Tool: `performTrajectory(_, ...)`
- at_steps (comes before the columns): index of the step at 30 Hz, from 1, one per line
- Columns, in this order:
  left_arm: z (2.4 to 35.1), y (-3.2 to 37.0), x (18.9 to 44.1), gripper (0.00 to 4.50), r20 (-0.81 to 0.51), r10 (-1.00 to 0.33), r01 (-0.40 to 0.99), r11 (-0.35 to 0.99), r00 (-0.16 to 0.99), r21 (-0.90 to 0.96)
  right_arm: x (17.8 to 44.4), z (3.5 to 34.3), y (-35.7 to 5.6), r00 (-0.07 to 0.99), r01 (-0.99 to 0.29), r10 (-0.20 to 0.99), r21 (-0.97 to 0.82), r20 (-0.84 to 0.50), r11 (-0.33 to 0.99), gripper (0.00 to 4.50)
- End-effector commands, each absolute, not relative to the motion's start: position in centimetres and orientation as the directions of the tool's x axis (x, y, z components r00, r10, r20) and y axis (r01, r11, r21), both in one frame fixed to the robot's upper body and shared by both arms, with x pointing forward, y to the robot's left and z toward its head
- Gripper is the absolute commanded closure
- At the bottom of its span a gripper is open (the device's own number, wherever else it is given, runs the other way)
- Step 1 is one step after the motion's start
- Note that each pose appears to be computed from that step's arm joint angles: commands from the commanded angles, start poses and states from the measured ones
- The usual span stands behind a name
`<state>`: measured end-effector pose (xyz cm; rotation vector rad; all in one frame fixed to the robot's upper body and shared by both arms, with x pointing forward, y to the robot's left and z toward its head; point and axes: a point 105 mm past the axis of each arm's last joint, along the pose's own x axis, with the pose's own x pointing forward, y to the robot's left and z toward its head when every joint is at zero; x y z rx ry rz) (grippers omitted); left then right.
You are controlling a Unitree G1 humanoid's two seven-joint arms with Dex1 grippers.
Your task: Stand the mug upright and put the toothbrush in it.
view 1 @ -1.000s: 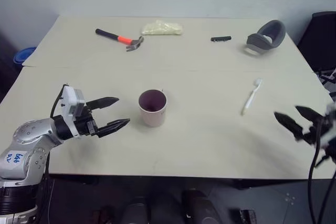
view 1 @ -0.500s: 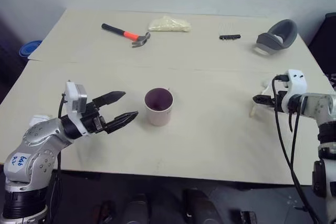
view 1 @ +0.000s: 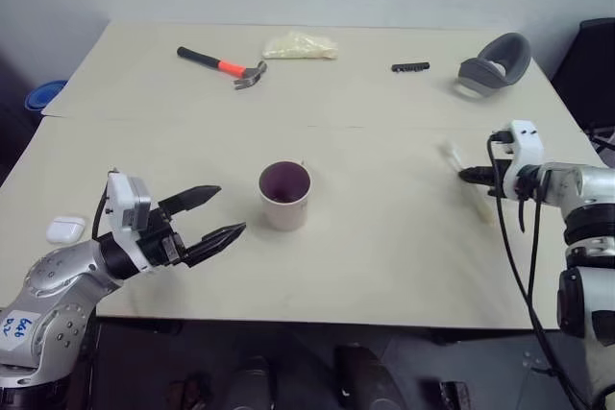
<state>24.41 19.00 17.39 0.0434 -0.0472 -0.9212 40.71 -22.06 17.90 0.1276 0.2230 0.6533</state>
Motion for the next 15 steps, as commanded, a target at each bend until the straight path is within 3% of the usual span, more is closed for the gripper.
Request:
performTrajectory(1, 17.0, 19.6, 24.3, 0.00, 0.049, -0.778, 0.772, 0.627, 0.626, 0.106, 37.7, 25.5, -14.0, 0.515, -0.839, 0.815, -0.036, 0.266, 0.542, 4.26)
performTrajectory(7, 15.6, 19.3, 24.5, 0.00, 0.036, -0.774, 0.771, 0.633, 0.632, 0.069, 34.7, 28.3, -4.4, 0.261, -0.911, 0.788, -0.128, 0.558, 0.392, 4.26)
performTrajectory(15, 15.9, 19.5, 24.8, 0.00, 0.046, -0.756, 0.751, 0.654, 0.653, 0.090, 33.1, 25.9, 0.4, 0.132, -0.946, 0.811, -0.173, 0.570, 0.275, 4.26)
